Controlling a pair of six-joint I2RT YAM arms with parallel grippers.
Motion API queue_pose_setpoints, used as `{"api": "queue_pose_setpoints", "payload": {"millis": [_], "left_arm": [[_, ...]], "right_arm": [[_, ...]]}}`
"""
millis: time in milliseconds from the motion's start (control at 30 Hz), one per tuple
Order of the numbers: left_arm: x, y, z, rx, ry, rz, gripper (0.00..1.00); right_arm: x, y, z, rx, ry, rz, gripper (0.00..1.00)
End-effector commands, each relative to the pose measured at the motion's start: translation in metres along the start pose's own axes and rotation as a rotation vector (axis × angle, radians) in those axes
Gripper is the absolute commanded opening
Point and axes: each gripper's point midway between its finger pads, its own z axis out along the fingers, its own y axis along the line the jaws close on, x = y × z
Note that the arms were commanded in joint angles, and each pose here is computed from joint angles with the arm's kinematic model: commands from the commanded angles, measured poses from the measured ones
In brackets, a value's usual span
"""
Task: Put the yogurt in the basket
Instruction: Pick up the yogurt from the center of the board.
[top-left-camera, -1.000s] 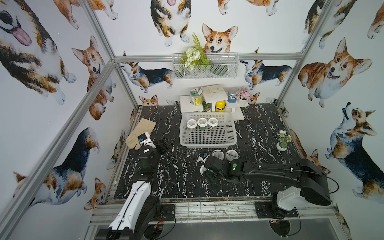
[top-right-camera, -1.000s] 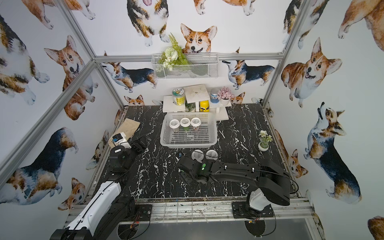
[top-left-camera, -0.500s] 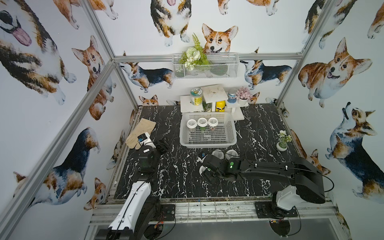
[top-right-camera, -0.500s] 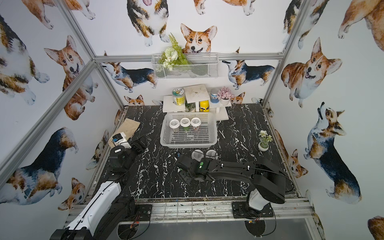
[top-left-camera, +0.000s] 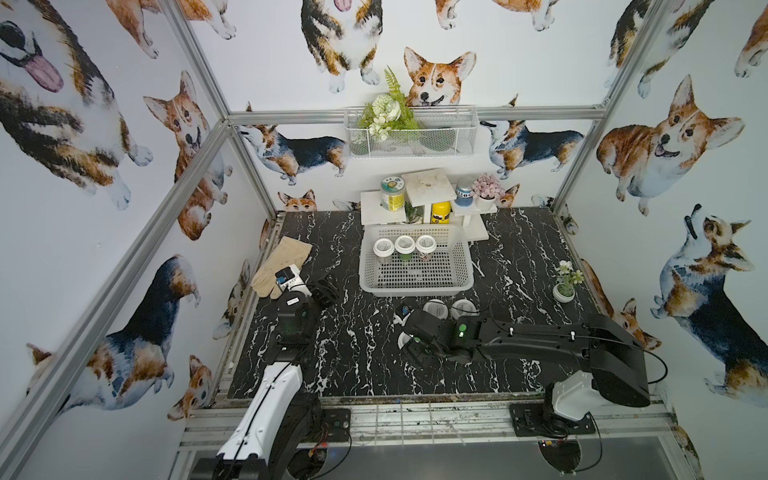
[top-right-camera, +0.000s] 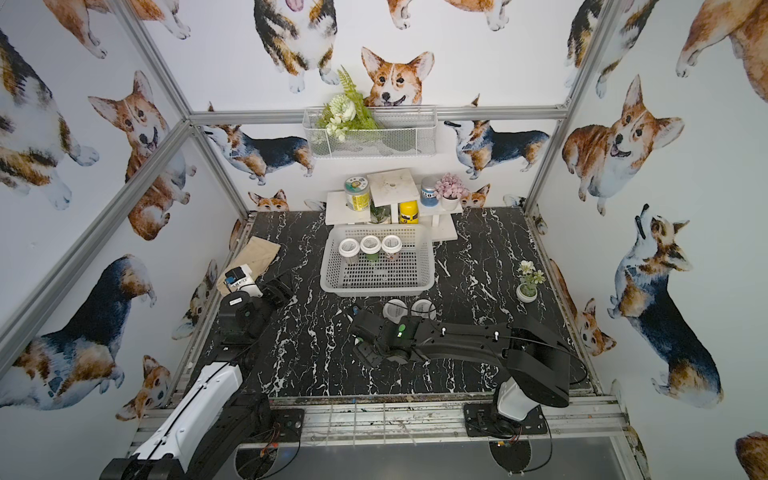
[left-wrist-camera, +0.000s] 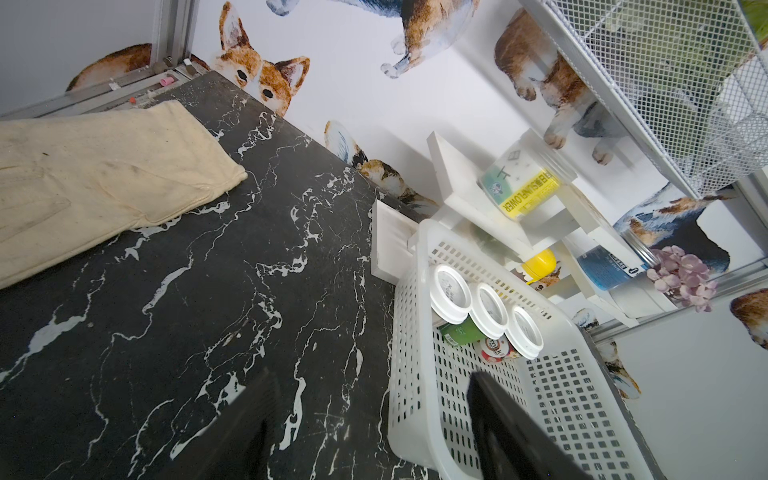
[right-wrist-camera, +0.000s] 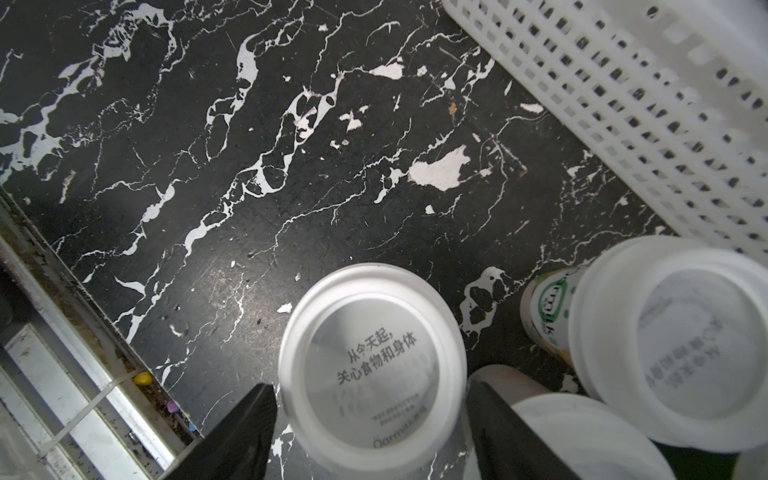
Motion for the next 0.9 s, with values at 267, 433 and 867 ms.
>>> {"api": "queue_pose_setpoints", "payload": {"millis": [267,433,867], "left_arm": [[-0.003,-0.002,0.0,0.008,-0.013,0.008,0.77],[-0.004,-0.002,0.0,0.008,-0.015,0.008,0.77],[-0.003,-0.002,0.002,0.006,-0.009,0.006,0.77]], "right_arm": [[0.0,-0.001,0.005,0.027,0.021,-0.017,0.75],[0.0,-0.002,0.003,0.03,0.017,-0.013,0.7],[-0.011,-0.008,-0.014,0.049,-0.028,-0.007,0.7]]}}
